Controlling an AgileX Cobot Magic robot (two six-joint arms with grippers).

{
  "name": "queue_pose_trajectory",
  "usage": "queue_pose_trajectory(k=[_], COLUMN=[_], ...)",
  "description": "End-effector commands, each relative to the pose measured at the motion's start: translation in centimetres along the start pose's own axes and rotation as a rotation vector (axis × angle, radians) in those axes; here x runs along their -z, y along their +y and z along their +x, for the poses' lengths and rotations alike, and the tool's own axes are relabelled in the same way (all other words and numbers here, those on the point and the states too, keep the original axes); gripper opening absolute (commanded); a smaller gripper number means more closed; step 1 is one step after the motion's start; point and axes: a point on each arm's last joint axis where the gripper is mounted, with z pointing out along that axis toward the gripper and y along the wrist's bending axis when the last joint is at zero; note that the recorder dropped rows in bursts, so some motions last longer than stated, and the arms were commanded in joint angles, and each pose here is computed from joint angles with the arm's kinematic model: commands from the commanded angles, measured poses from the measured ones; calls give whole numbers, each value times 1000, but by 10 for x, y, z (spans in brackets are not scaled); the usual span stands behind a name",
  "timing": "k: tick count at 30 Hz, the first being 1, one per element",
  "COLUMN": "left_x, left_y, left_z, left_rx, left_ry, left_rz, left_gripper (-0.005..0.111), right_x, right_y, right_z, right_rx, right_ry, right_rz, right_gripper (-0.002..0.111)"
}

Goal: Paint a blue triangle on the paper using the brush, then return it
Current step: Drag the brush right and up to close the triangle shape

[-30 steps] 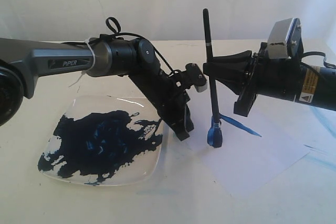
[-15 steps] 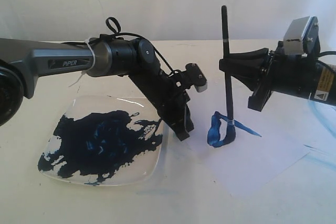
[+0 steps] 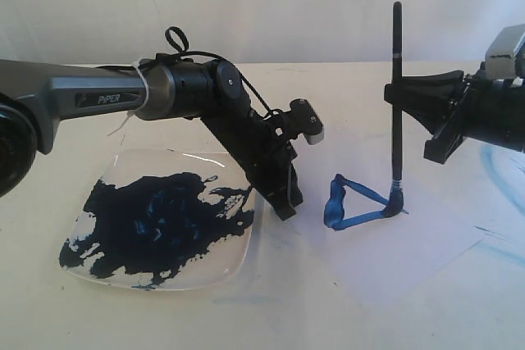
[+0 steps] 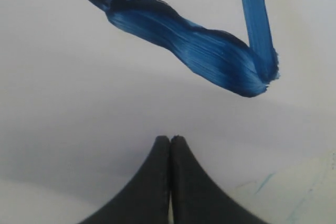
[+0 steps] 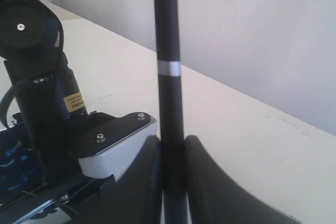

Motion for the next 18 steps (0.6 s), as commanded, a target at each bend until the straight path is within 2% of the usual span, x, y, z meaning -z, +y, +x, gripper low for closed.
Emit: queue_pose_trajectory(k=[1, 18], left_x=[-2, -2], left_y=[-3, -3], left_z=[-1, -1], left_rx=[11, 11], left_ry=[2, 3], left_rz=[25, 26], left_gripper=[0, 0], right_x=[6, 8], right_y=[-4, -5], right_z=[1, 1], right_rx=[-5, -5], right_ry=[0, 3], right_rz=[7, 13], right_gripper=[0, 0])
